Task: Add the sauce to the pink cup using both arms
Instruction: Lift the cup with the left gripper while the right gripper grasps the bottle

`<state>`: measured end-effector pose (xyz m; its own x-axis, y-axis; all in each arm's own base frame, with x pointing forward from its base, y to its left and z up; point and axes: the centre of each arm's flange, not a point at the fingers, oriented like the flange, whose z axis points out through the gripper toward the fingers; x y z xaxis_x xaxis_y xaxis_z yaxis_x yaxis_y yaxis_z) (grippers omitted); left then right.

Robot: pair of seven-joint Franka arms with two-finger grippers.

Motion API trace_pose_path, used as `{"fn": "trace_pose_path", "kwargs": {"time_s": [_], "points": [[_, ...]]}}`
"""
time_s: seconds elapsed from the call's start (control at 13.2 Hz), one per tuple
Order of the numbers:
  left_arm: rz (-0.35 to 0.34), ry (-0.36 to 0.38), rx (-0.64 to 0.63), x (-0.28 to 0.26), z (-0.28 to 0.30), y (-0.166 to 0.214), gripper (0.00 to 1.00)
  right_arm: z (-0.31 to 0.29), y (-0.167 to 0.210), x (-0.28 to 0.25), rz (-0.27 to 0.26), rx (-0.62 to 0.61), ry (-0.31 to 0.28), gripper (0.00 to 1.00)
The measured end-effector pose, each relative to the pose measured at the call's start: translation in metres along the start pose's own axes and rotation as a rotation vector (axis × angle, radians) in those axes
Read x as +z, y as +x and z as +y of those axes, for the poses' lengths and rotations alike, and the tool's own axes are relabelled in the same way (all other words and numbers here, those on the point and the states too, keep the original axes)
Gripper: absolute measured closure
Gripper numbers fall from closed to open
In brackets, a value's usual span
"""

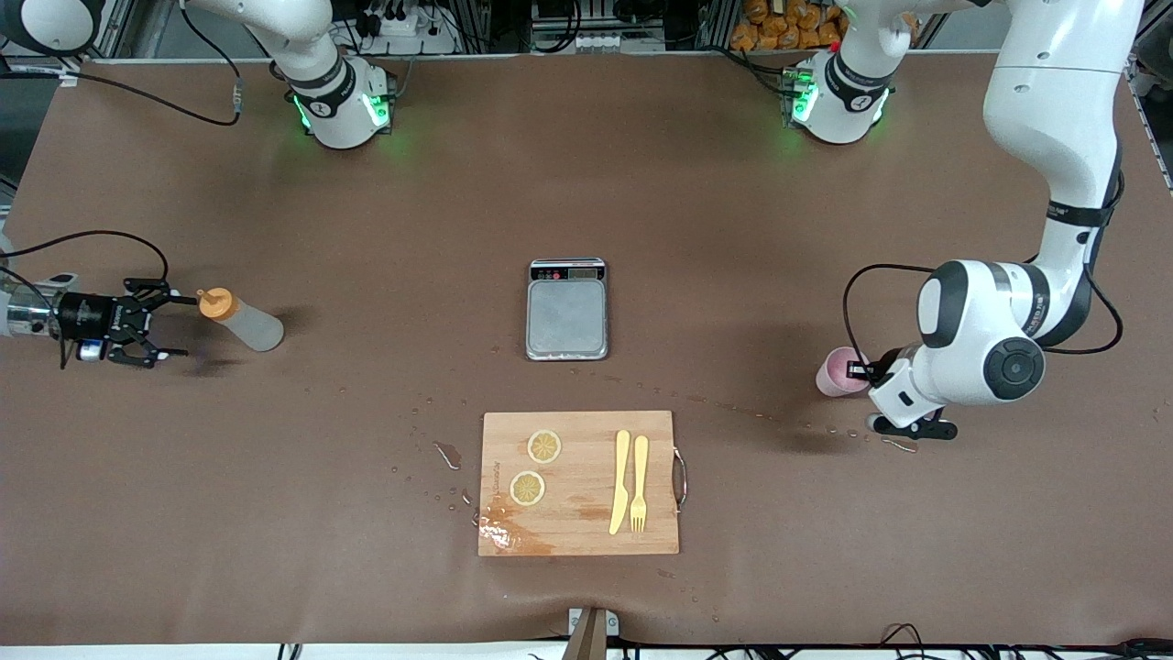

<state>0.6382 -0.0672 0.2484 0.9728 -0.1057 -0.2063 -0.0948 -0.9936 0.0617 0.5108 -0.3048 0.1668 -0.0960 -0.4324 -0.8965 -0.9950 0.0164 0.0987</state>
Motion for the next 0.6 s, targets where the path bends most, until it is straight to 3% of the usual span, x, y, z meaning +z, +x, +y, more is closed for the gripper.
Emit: {"fn": "trace_pose_path", "kwargs": {"time_s": [0.38, 0.6], "points": [[0.104, 0.002, 0.004, -0.061, 0.005, 0.001, 0.96, 0.006, 0.009, 0.023, -0.042, 0.003, -0.021, 0.00], [0.132, -0.008, -0.026, -0.079, 0.010, -0.001, 0.96, 0.002, 0.008, 0.036, -0.040, -0.001, -0.030, 0.00]]}}
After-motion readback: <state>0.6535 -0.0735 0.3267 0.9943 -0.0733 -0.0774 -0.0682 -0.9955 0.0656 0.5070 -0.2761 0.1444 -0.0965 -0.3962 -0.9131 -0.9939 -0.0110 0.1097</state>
